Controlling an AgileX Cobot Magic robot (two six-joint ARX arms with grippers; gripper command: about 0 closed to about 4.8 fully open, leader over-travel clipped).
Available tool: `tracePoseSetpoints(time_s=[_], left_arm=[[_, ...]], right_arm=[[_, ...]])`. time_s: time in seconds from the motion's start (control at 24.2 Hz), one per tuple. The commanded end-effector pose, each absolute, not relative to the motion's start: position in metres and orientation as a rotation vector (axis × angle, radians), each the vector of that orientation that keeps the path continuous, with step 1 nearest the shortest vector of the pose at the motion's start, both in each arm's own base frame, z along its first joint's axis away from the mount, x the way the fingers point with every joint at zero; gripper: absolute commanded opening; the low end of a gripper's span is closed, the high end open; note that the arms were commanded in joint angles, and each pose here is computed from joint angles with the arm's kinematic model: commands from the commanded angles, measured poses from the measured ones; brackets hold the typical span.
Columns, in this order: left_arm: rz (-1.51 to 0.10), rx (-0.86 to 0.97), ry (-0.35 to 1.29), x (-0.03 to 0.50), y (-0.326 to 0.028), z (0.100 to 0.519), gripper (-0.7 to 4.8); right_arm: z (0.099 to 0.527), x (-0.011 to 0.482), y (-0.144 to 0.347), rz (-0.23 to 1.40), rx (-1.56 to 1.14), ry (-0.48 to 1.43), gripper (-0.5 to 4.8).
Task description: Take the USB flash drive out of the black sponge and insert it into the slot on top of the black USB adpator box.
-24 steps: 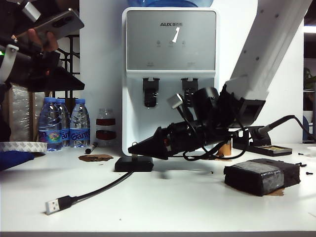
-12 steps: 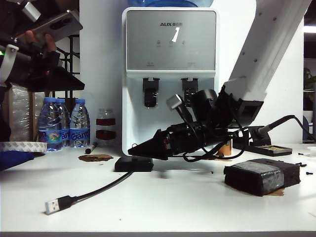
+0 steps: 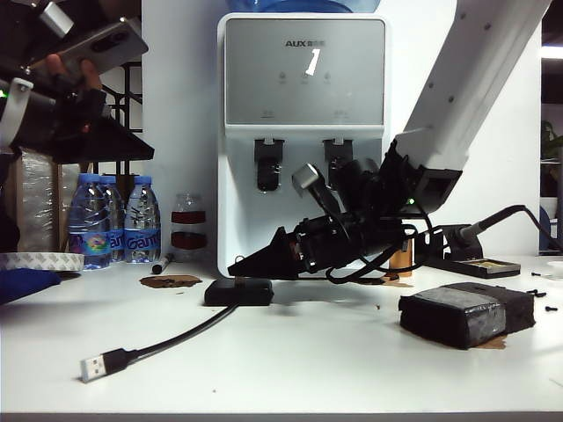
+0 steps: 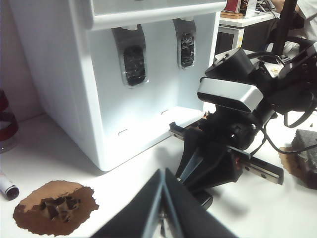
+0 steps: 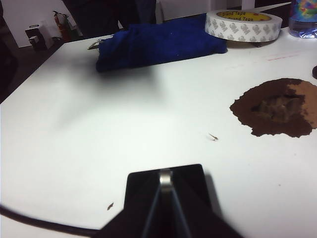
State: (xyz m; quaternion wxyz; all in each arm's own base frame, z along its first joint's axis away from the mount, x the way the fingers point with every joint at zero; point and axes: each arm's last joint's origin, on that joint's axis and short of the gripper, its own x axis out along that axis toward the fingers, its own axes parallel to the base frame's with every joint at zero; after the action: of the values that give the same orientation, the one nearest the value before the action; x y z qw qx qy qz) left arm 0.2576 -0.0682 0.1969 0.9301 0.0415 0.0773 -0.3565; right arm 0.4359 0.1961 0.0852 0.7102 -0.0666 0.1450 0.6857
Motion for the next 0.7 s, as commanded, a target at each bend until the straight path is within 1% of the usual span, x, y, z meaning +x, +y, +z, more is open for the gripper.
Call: tracePoseSetpoints(time_s=[0.04,0.21,0.33,0.7], left_arm=[[-0.732,0.088,0.142,0.258,-0.068,0.199,-0.04],[-0.733,0.088,0.141,0.258,-0.068,0.199,-0.04],[-0.732,0.088,0.142,0.258,-0.068,0.199,-0.04],[-0.733,0.088,0.142,0.258,-0.068,0.199,-0.04]], right_arm=[[0.07,0.423,0.203,1.567,-0.245,0.327,-0.03],[0.061,0.416,0.211,1.585,-0.304,0.299,-0.03],[0.056,0.414,0.215,1.611,-0.268,0.305,-0.04],[0.056,0.415,0.215,1.606,-0.257,0.313,-0.04]])
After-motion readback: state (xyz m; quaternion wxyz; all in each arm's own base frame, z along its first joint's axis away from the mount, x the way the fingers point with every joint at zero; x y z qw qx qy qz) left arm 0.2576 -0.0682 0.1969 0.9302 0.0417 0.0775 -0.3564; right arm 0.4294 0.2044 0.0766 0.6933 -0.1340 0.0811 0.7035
